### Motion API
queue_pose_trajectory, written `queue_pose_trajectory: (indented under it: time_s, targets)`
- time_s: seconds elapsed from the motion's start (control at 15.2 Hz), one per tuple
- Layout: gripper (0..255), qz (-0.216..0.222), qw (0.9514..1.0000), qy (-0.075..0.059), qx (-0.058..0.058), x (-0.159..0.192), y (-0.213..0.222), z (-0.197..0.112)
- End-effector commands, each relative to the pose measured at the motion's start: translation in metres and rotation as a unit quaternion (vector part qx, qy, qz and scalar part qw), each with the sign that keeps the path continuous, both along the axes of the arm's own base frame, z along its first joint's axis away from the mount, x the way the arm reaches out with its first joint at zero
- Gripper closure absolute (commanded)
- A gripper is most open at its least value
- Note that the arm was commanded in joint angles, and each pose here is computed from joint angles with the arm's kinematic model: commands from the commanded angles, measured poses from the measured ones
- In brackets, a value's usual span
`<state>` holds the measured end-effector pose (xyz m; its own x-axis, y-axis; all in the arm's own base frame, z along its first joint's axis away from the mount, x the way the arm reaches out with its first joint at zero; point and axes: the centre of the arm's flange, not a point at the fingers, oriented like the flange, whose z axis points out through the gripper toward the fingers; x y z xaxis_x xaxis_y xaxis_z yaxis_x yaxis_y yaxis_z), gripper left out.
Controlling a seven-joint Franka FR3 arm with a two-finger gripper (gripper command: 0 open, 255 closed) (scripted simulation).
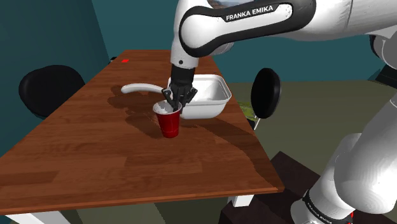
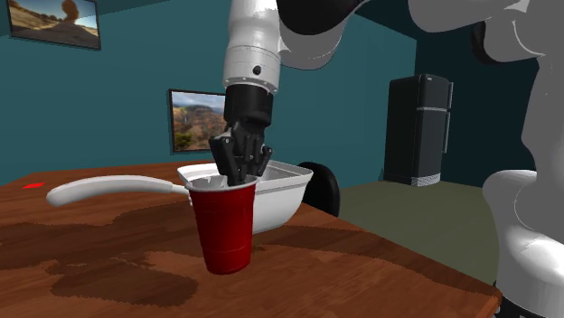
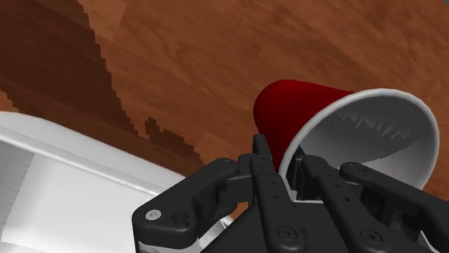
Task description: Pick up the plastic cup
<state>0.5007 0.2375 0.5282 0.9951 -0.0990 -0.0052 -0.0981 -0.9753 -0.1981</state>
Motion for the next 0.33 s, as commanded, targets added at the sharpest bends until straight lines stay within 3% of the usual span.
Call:
queue_pose_trajectory:
  time_s: [0.0, 0.26]
  targets:
    - [255, 0.000, 1.0000, 0.000, 0.000, -0.001, 0.000, 0.010]
    - [255, 0.000, 1.0000, 0.000, 0.000, -0.001, 0.000, 0.021]
